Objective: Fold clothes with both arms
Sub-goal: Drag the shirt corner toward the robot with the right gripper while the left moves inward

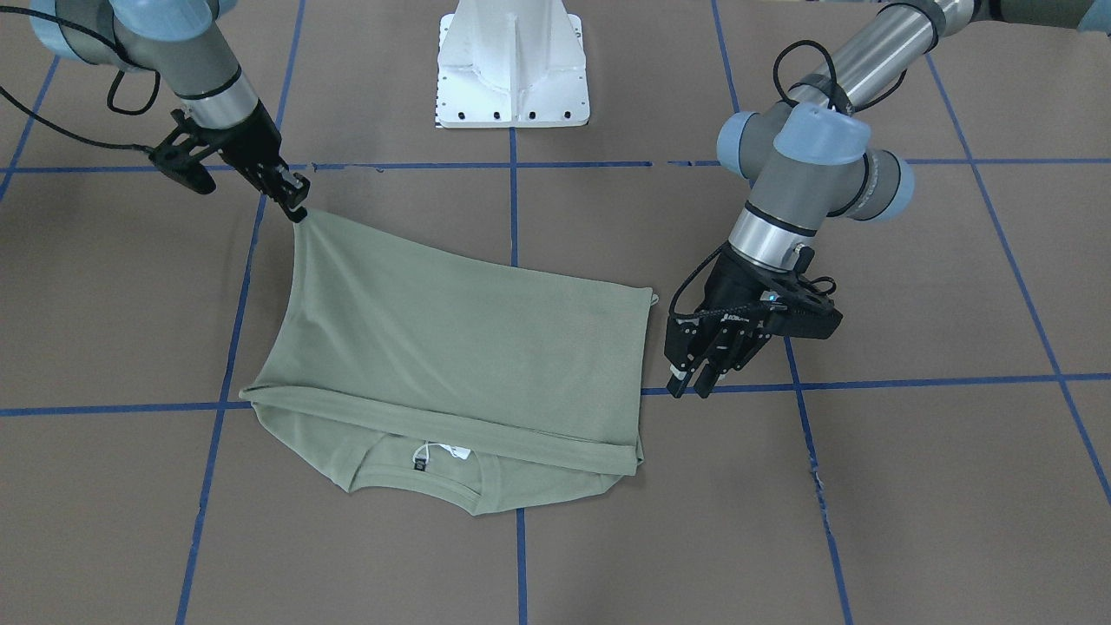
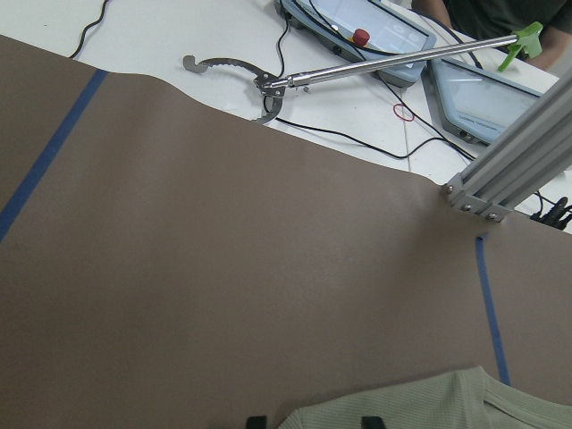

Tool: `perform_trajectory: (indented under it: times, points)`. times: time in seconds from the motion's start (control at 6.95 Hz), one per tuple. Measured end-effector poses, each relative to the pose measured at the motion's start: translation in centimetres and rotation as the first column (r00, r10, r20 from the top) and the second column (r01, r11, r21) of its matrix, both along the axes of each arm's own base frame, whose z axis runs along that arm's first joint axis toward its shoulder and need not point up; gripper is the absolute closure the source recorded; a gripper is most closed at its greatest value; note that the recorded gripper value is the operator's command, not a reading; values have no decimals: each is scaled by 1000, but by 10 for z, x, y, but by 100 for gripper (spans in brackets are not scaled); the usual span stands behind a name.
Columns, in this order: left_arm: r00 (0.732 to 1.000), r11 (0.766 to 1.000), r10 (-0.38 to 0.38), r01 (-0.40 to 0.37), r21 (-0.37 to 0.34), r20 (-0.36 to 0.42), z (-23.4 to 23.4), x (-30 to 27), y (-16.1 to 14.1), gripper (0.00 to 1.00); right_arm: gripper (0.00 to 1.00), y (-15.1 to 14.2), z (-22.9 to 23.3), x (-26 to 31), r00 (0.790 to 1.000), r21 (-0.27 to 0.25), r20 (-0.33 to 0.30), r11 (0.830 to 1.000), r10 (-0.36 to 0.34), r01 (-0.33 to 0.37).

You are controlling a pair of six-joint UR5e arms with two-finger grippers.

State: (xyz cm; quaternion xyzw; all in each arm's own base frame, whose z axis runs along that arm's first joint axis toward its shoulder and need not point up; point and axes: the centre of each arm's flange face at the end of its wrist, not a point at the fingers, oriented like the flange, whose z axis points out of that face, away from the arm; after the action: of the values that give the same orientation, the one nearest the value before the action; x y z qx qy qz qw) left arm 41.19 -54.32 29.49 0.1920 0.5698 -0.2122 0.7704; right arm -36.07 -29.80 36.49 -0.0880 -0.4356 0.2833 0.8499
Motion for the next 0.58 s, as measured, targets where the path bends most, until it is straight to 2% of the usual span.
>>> perform_trajectory:
  times: [0.14, 0.29, 0.43, 0.58]
  points:
    - [999, 999, 29, -30, -22, -44, -8, -1, 16, 50, 100, 32, -14, 9, 995, -54, 29, 994, -95, 96]
    - [995, 998, 55, -58, -35, -81, -17, 3, 31, 49, 100, 60, -26, 11, 978, -136, 70, 969, -196, 204]
    - [992, 996, 72, -77, -41, -105, -25, 7, 42, 47, 100, 87, -35, 7, 956, -211, 106, 934, -272, 289]
    - [989, 995, 85, -91, -43, -118, -29, 10, 48, 44, 3, 114, -43, 0, 937, -262, 127, 900, -327, 349]
